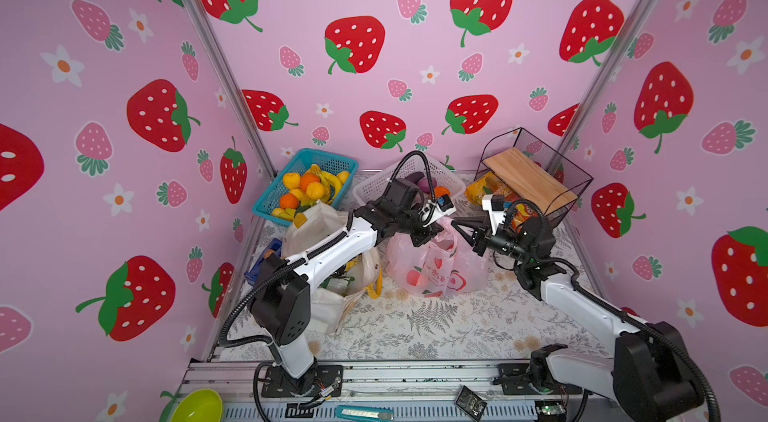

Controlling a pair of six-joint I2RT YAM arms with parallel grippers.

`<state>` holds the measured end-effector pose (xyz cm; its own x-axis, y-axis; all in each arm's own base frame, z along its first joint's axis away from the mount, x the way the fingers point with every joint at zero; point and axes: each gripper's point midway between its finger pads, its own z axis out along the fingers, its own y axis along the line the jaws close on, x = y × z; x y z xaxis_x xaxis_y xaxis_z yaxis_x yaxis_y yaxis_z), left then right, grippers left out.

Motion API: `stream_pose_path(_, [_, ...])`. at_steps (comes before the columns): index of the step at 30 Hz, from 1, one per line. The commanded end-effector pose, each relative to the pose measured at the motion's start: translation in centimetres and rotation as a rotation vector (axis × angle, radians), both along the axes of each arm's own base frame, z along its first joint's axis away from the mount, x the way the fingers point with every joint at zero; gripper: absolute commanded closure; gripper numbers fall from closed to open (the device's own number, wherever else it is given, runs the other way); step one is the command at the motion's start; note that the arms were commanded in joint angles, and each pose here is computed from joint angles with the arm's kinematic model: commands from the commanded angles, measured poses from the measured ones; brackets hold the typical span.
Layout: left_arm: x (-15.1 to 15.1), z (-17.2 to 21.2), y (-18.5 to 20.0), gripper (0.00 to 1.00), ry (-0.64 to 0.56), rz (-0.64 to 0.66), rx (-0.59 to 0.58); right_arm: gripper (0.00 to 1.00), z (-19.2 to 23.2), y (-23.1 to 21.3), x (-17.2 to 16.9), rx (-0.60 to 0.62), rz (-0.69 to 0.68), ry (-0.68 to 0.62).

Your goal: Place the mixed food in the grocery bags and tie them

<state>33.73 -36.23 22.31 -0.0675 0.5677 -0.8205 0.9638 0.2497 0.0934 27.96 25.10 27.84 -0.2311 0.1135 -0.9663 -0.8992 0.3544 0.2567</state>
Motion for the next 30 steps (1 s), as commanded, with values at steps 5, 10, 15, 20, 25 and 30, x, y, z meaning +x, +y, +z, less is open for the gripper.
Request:
stream_pose_path(5, [0.3,1.9,0.4,1.00,-0.089,-0.027,-0.018,0.49,0.4,-0.6,-0.7,-0.100,-0.022,-0.153])
stream_pose_path(10, [0.0,2.3,0.5,1.00,-0.110,-0.042,-0.018,0.39,-0.6,-0.8,-1.2,-0.183,-0.014,-0.231])
stream_pose_path(15, [-0.5,2.2,0.6,1.00,-0.114,-0.066,-0.015,0.30,-0.7,-0.1,-1.3,-0.205,0.008,-0.282])
stream_pose_path(20, [-1.2,2.0,0.6,1.00,-0.113,-0.106,-0.004,0.29,-1.0,0.3,-0.5,-0.233,0.018,-0.301])
stream_pose_path(25, [-1.4,1.8,0.6,1.00,-0.104,-0.121,0.007,0.30,-1.0,0.8,-0.1,-0.243,0.035,-0.322])
stream_pose_path(30, [-1.4,1.9,0.6,1.00,-0.106,-0.125,0.008,0.37,-1.7,1.2,0.5,-0.268,0.055,-0.311])
